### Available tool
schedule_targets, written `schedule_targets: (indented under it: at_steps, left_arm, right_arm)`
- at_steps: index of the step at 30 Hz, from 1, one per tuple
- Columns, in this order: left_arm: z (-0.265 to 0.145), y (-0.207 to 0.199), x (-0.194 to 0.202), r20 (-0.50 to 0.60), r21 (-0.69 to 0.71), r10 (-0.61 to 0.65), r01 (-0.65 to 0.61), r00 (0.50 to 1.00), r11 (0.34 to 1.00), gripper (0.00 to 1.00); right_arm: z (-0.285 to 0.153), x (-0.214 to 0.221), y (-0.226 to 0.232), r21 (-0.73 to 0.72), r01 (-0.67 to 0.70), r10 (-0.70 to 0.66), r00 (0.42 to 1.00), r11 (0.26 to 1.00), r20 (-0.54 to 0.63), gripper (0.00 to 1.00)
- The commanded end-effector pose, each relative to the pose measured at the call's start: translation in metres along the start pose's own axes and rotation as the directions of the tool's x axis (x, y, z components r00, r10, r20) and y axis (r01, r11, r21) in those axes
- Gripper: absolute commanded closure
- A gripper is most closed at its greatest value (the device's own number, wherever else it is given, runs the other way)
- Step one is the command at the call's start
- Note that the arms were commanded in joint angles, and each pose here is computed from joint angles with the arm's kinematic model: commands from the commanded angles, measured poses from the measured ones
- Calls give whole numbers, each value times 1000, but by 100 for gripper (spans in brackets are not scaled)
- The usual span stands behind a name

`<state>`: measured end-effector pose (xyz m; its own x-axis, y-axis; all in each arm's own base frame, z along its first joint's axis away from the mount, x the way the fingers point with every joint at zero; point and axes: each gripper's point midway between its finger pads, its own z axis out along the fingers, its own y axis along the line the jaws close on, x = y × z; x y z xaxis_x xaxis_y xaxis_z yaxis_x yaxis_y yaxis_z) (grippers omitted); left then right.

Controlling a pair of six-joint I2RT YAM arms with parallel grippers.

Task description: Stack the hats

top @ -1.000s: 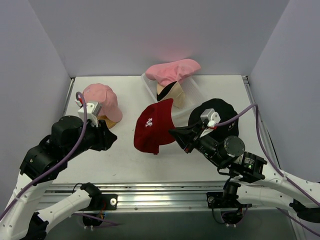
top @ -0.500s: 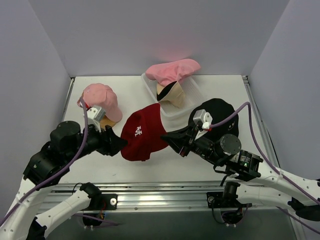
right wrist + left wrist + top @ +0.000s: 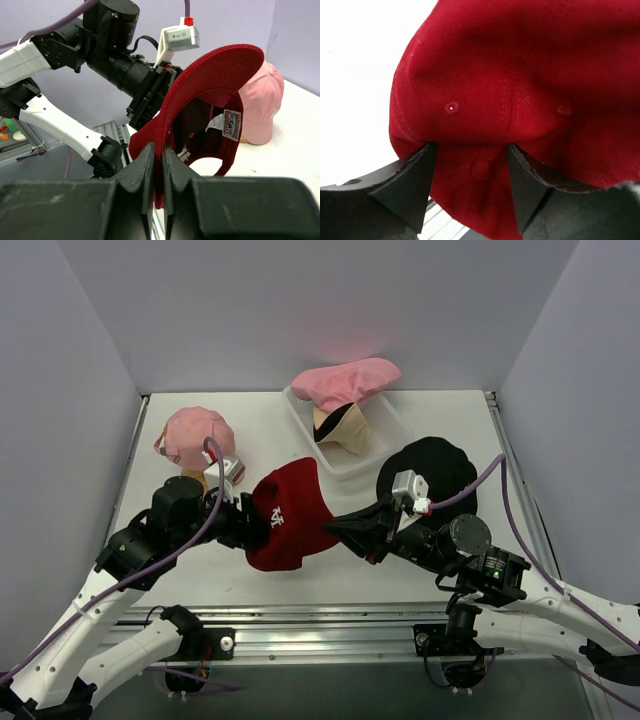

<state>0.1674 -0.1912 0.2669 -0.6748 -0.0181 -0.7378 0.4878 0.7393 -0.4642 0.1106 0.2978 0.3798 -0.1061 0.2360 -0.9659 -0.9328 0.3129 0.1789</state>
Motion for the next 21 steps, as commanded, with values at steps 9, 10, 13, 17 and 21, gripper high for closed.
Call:
schedule_targets:
  at_steps: [9,10,13,17,21]
  left_arm:
    - [-14,-11,-23,124,38,10,-15,992,999,98]
    - [-29,-18,-34,167,47,19,-28,986,999,98]
    - [-56,-24,-40,203,42,33,-42,979,998,98]
    - [-91,-35,-48,254,60,42,-60,966,996,98]
    - [-81,-19,-37,225,-1,52,-53,973,999,98]
  right_arm:
    - [-1,-15,-9,43,13,-17,995,999,94,100]
    - [-5,-9,-15,72,15,-21,996,997,86,100]
    - [-13,-1,-25,124,24,-34,996,992,80,100]
    - [-22,9,-33,162,31,-41,997,986,63,100]
    - [-22,1,-21,96,27,-36,995,995,93,100]
